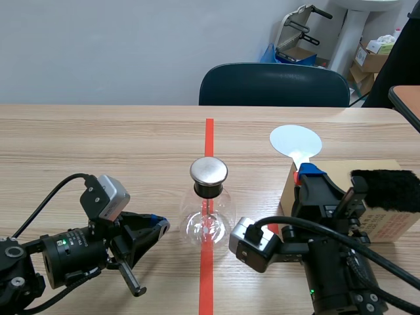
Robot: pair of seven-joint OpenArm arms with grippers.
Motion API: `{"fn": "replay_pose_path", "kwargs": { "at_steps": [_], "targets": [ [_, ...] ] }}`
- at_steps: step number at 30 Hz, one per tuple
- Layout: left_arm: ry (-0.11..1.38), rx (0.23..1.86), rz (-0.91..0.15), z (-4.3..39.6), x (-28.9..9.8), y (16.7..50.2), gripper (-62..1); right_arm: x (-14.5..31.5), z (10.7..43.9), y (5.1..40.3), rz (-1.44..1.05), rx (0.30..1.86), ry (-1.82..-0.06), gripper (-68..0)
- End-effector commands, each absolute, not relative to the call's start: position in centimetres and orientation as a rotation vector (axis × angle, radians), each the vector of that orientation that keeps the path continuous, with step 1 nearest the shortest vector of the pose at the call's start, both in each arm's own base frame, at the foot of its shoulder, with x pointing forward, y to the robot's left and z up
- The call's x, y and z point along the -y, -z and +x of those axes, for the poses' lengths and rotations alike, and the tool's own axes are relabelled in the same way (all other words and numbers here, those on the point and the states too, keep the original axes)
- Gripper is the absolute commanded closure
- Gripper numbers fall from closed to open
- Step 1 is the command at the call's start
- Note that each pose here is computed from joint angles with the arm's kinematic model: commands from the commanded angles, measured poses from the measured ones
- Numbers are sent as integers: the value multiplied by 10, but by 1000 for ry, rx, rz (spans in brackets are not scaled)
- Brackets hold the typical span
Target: Do the electroscope experiment
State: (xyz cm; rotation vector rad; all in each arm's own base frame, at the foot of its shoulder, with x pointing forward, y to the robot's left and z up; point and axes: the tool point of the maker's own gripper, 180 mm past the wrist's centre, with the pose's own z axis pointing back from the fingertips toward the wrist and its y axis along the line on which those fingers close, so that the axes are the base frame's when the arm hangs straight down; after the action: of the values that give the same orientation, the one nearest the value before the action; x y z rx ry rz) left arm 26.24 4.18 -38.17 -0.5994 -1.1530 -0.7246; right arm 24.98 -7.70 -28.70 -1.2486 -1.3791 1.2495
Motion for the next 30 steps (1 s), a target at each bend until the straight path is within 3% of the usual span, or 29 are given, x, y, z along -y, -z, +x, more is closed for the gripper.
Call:
{"fn": "replay_pose_path", "kwargs": {
  "at_steps": [1, 30],
  "targets": [
    [718, 1187, -615, 267, -38, 371, -36, 80, 254, 269, -1291, 1450, -1185, -15],
    [723, 1167, -606, 267, -39, 375, -36, 80, 254, 269, -1291, 1449, -1185, -15]
  ]
}}
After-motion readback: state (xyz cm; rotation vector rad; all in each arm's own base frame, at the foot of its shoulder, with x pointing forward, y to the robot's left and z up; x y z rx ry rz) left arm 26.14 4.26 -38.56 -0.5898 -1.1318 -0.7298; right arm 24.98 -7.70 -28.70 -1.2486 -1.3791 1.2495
